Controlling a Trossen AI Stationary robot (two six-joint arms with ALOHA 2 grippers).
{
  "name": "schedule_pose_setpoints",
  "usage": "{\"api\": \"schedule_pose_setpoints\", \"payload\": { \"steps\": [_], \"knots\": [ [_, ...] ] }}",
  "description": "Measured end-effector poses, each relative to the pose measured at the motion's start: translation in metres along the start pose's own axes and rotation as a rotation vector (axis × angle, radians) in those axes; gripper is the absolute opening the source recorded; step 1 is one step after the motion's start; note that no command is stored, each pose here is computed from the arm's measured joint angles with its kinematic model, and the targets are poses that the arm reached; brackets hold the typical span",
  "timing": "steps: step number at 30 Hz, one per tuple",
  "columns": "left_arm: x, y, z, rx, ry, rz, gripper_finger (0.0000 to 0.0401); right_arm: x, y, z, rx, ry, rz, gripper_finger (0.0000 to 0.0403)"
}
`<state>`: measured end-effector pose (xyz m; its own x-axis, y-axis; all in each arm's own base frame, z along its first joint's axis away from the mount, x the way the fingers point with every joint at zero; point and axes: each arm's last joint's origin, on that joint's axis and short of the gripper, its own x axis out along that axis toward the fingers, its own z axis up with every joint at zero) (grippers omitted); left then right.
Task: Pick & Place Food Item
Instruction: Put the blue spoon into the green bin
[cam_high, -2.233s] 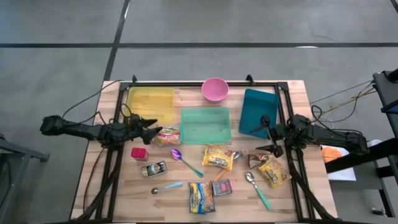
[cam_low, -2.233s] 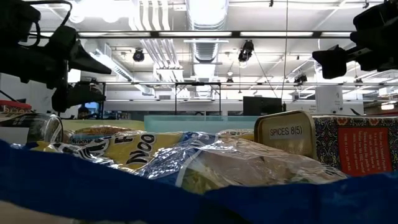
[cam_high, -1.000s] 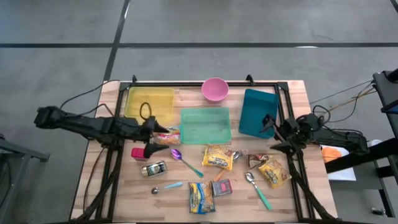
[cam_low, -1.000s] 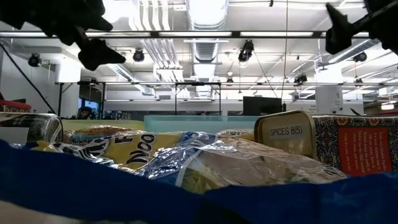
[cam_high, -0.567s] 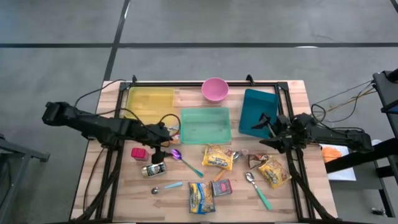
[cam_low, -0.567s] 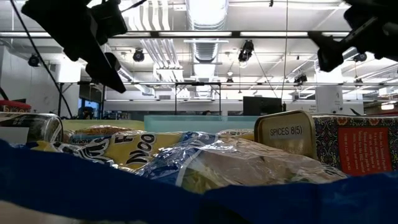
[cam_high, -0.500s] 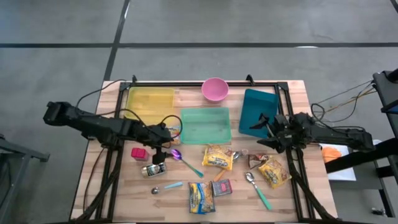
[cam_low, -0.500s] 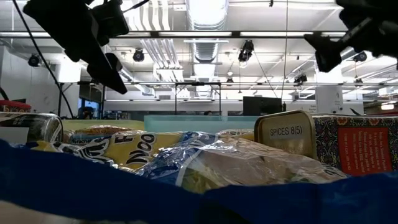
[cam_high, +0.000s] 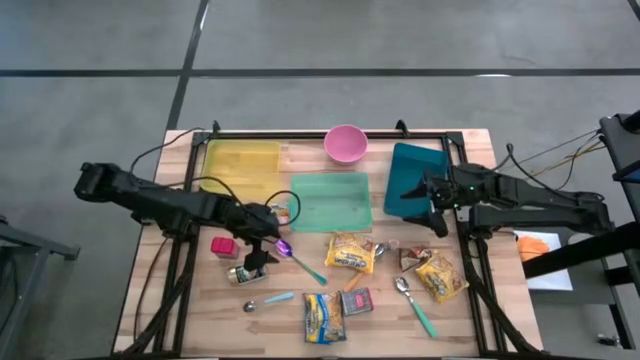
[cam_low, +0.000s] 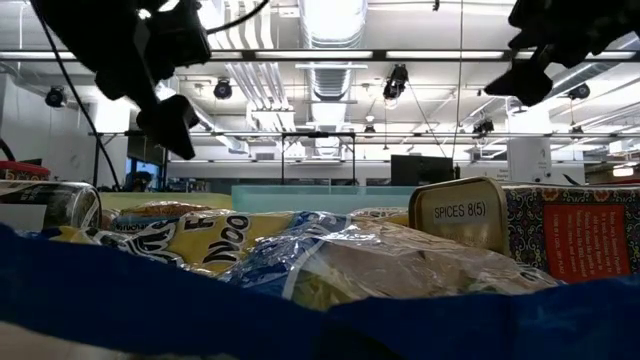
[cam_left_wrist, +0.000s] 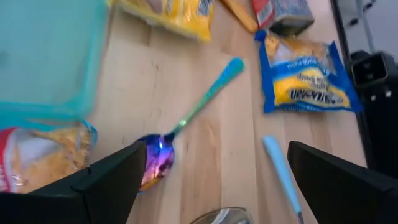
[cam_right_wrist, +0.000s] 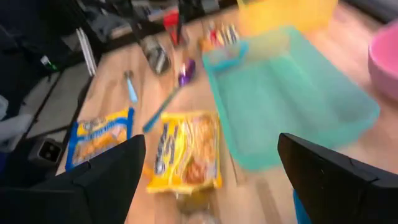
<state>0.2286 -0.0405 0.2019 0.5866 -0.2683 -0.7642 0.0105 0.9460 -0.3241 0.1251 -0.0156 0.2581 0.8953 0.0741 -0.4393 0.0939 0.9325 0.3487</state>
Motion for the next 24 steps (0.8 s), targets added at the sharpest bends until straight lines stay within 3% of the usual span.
{"api": "schedule_pose_setpoints", "payload": {
  "steps": [4,10,18,24],
  "knots": [
    [0.006,-0.003,0.005,0.048,0.016,0.007,0.0397,-0.001,0.002,0.006,0.022,0.057,-0.017,0.0364],
    [0.003,-0.005,0.015,0.136,-0.015,0.087,0.0397,-0.008,0.007,0.020,-0.040,0.079,-0.029,0.0364],
    [0.000,-0.007,0.022,0.146,-0.040,0.091,0.0396,-0.015,0.010,0.032,-0.082,0.033,-0.107,0.0364],
    [0.003,-0.007,0.021,0.148,-0.033,0.091,0.0353,-0.009,0.006,0.025,-0.041,0.057,-0.142,0.0364]
  ]
}}
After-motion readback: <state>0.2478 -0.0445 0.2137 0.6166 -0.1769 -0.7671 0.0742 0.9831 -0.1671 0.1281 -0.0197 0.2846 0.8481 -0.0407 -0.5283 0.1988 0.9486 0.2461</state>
